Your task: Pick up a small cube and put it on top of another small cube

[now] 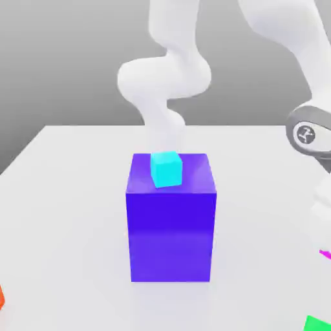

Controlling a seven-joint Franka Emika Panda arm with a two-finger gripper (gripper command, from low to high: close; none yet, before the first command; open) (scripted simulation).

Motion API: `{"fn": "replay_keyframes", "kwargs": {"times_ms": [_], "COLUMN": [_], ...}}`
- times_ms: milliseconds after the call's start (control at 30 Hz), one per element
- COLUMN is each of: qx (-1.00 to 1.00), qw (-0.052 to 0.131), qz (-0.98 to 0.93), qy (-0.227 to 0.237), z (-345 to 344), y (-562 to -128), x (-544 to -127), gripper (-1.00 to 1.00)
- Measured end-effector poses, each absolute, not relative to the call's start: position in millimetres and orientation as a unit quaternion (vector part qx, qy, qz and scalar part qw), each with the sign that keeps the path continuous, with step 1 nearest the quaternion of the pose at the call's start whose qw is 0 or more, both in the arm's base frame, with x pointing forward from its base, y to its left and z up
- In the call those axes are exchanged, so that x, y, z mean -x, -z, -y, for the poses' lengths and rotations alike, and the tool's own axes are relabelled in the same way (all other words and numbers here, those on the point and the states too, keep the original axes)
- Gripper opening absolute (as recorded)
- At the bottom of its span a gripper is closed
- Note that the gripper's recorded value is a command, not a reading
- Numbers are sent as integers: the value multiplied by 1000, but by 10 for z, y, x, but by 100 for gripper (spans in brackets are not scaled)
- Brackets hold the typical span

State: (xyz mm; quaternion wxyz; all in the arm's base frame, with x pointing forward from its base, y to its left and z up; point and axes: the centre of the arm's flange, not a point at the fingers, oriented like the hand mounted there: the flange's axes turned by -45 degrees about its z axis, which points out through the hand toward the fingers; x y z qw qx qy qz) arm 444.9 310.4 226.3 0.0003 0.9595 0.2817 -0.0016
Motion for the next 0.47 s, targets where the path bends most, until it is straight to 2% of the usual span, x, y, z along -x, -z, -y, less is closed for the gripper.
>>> {"fn": "replay_keyframes", "kwargs": {"times_ms": [167,267,300,467], "qx": [-964,-965,-965,-965], "qw": [-1,-1,-1,-1], "qz": [-266,-263,-263,-263], "qy": [1,0,0,0], "z": [-2619,-2528,-2521,-2521], "y": [-2387,-2021,-1883,-1883], "x": [-5194,-5315,-5318,-5318], "gripper": [-100,-100,100,100]}}
